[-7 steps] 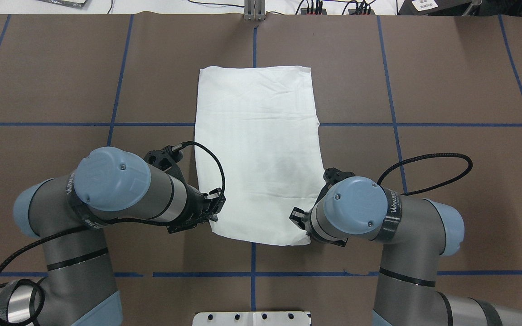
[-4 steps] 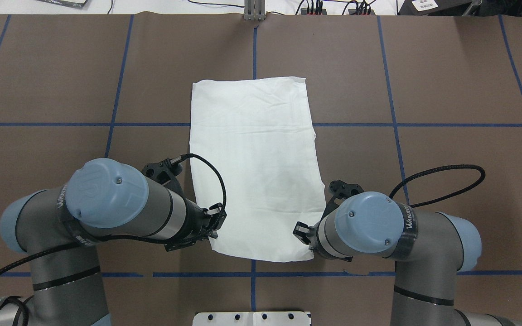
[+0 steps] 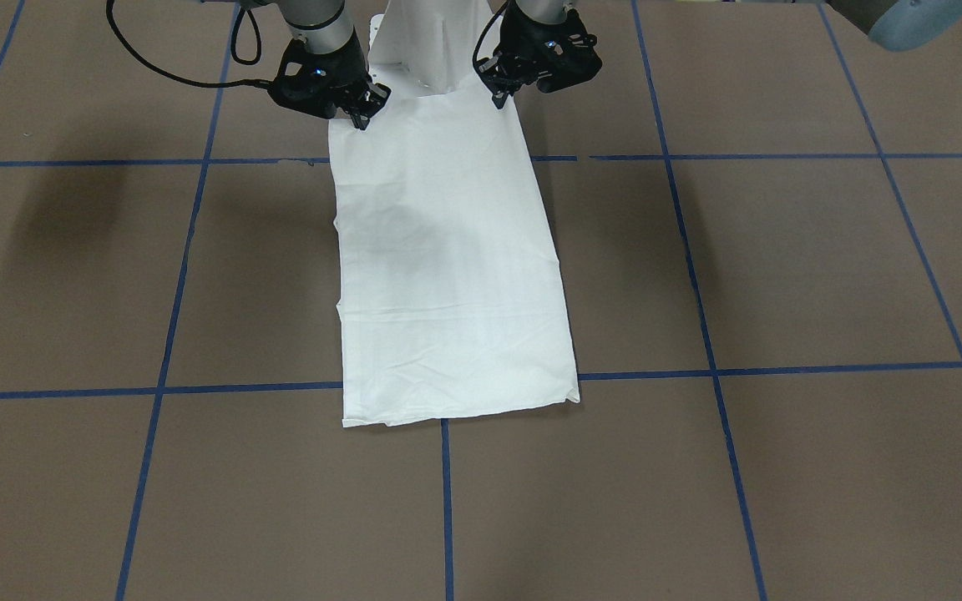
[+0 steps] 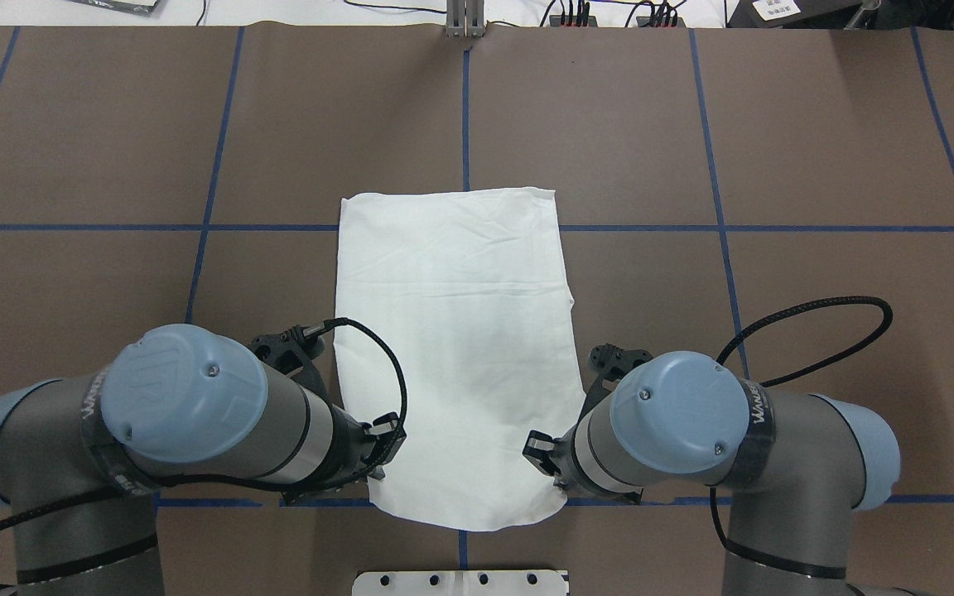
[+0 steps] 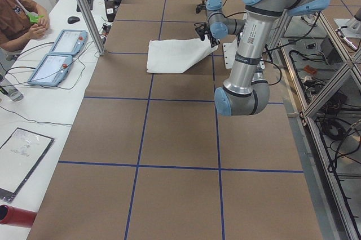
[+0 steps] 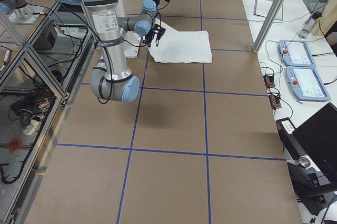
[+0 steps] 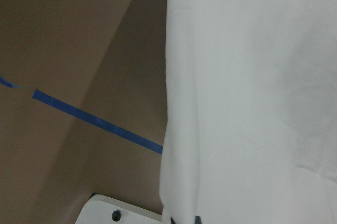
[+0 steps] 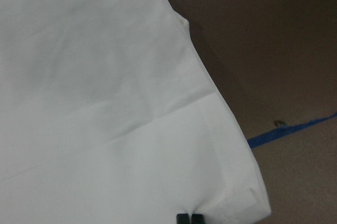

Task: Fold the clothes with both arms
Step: 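Lift the near edge and fold it away from the robot with both grippers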

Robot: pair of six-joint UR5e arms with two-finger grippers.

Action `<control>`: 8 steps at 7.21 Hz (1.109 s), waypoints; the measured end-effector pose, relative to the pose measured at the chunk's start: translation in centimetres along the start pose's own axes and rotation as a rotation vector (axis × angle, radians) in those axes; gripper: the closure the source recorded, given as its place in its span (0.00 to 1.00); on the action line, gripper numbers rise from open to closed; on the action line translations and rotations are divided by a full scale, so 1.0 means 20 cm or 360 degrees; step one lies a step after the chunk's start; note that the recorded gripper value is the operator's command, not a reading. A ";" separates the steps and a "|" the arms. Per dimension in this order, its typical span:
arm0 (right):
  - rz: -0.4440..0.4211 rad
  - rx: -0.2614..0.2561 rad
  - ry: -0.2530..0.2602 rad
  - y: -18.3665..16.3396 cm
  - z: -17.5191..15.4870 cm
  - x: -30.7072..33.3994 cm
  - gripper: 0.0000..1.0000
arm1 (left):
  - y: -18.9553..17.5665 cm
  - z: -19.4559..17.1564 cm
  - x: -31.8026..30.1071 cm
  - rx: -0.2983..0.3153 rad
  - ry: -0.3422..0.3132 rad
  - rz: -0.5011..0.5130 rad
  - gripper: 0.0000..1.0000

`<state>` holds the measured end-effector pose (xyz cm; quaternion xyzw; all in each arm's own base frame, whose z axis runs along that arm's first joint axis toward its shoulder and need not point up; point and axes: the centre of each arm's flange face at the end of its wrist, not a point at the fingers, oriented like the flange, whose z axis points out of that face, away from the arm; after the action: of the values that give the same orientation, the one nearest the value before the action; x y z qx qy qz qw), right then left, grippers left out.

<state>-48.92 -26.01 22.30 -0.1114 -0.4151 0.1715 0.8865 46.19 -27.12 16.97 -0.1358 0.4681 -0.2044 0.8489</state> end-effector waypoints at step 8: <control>0.0024 0.0248 -0.0039 -1.26 -0.13 -0.75 1.00 | -1.22 0.00 0.51 0.0386 0.0108 0.0019 1.00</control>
<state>-50.51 -55.19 18.80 -0.0429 -0.4105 0.2113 0.8860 45.64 -53.41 19.79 -0.0221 0.4692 -0.2589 0.8440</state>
